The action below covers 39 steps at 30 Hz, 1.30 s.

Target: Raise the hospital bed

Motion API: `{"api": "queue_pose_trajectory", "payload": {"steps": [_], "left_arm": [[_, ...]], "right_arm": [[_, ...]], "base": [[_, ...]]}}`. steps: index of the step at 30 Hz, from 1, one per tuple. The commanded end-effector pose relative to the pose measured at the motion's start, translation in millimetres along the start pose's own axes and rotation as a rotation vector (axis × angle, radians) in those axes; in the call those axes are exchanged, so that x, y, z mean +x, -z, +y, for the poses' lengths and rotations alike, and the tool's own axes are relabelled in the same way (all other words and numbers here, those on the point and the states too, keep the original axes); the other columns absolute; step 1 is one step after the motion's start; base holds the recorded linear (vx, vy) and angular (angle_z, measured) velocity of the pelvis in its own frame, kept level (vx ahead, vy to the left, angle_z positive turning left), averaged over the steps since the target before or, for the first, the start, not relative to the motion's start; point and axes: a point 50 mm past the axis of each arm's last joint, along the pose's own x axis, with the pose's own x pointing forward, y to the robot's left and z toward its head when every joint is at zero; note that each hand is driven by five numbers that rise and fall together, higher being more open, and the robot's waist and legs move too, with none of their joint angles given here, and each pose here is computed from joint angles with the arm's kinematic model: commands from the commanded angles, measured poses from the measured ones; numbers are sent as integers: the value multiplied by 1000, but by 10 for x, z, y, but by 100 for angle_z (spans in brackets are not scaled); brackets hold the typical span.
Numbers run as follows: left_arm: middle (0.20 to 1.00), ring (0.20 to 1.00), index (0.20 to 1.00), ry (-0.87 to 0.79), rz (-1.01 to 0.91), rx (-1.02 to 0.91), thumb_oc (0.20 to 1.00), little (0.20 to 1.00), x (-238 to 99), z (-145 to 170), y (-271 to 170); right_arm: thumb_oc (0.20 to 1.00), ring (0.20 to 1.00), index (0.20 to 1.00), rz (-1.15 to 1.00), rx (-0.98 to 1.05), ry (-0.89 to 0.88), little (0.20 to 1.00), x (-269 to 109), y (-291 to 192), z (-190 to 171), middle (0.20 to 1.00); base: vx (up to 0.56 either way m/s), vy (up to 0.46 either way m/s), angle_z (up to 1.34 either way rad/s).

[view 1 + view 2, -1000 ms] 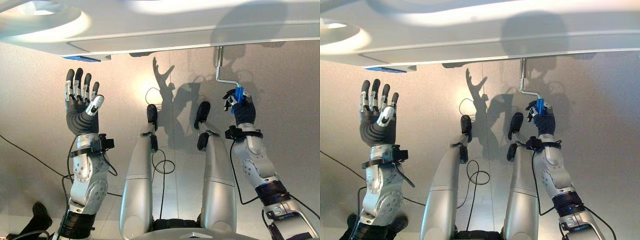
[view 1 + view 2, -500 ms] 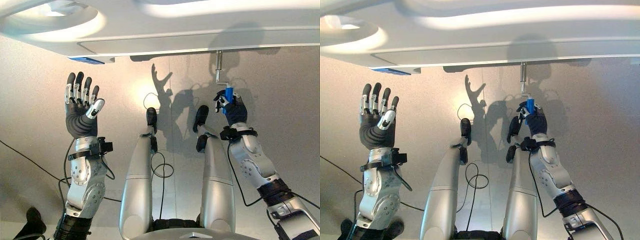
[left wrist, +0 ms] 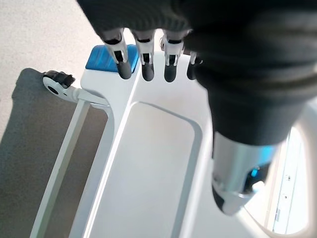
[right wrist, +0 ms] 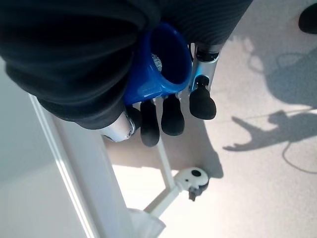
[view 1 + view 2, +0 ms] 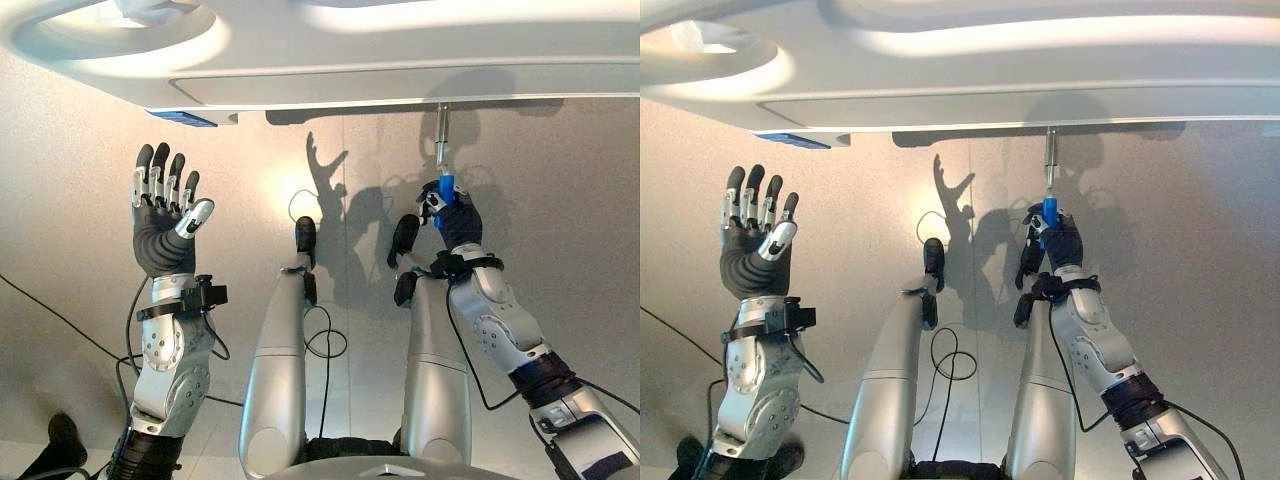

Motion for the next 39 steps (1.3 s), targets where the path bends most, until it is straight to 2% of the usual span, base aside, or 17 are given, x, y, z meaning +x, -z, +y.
{"api": "queue_pose_trajectory", "payload": {"steps": [1,7,21,39], "left_arm": [[1000,1000,1000,54,-106,-37,1000,1000,-62,-152,-233],[1000,1000,1000,53,-104,-65,1000,1000,-43,-181,-209],[1000,1000,1000,61,-92,-97,1000,1000,-35,-203,-175],[1000,1000,1000,96,-70,-143,1000,1000,-41,-265,-98]], "right_arm": [[200,200,200,-461,0,-435,200,20,-867,901,200],[200,200,200,-400,-104,-404,200,221,-719,1012,200],[200,200,200,-321,-193,-387,200,435,-549,1139,200],[200,200,200,-97,-341,-39,200,780,-109,528,200]], "base": [[0,0,0],[0,0,0],[0,0,0],[1,1,0]]}}
